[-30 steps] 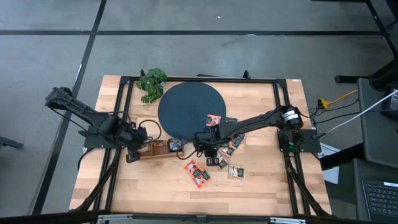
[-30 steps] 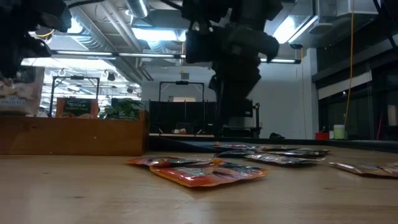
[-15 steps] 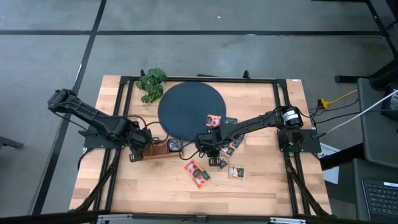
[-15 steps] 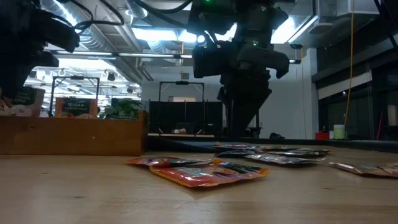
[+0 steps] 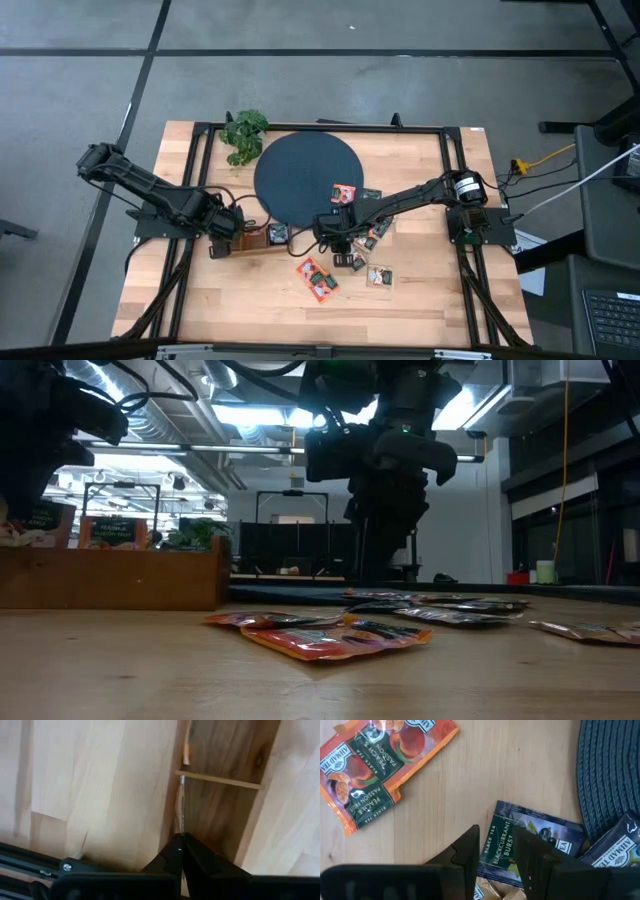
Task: Pick & Place Tea
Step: Put the brown tea bag into the left section of the wooden organizer
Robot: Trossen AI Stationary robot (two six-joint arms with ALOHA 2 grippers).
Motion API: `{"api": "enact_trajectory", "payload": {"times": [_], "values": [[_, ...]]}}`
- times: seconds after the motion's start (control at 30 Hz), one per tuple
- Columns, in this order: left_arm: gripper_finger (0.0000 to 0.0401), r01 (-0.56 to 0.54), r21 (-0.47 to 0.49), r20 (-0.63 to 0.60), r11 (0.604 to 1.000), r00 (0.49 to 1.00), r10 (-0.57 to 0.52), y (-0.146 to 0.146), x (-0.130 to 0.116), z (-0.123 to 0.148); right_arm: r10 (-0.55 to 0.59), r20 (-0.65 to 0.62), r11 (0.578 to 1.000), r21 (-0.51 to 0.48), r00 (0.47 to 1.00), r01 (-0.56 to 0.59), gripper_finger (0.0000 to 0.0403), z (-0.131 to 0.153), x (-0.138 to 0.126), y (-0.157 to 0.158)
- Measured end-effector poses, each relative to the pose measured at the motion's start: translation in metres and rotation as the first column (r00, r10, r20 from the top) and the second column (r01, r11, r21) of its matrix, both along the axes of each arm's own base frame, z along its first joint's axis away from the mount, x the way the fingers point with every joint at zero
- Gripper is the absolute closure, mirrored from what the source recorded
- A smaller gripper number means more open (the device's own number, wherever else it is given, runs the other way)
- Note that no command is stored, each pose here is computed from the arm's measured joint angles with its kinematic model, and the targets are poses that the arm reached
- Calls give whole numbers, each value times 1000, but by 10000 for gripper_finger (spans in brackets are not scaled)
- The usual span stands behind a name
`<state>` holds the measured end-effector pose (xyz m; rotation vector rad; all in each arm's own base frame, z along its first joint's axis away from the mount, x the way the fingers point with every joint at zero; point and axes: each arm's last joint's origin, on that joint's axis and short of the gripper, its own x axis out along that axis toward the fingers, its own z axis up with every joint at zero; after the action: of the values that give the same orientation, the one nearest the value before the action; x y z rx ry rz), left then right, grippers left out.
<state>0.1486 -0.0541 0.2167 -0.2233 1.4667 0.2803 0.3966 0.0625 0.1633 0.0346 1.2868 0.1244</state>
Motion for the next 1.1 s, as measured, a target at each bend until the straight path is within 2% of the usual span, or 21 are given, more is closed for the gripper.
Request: {"api": "enact_trajectory", "payload": {"times": [0.23,0.37,0.53,0.67,0.77,0.9,1.1], "values": [[347,-23,-22,-1,999,1000,23,-1,0,0,2,43,1000,5,999,-2,284,15,-2,0],[312,-35,-24,0,999,999,35,-1,0,0,-11,79,999,-38,997,14,284,27,-5,-1],[292,-66,-32,28,997,997,67,-2,3,6,-7,134,999,-38,991,12,284,48,-11,0],[290,-54,0,141,999,989,54,-6,11,20,34,155,999,-47,987,-27,284,64,-22,7],[293,-37,3,282,999,959,34,-12,22,31,52,163,996,-75,985,-40,284,66,-36,13],[299,54,-13,467,998,883,-41,-20,45,36,-15,202,998,-58,979,27,284,60,-62,13],[314,140,0,494,990,861,-122,-28,78,17,-208,316,978,96,926,187,284,46,-103,8]]}}
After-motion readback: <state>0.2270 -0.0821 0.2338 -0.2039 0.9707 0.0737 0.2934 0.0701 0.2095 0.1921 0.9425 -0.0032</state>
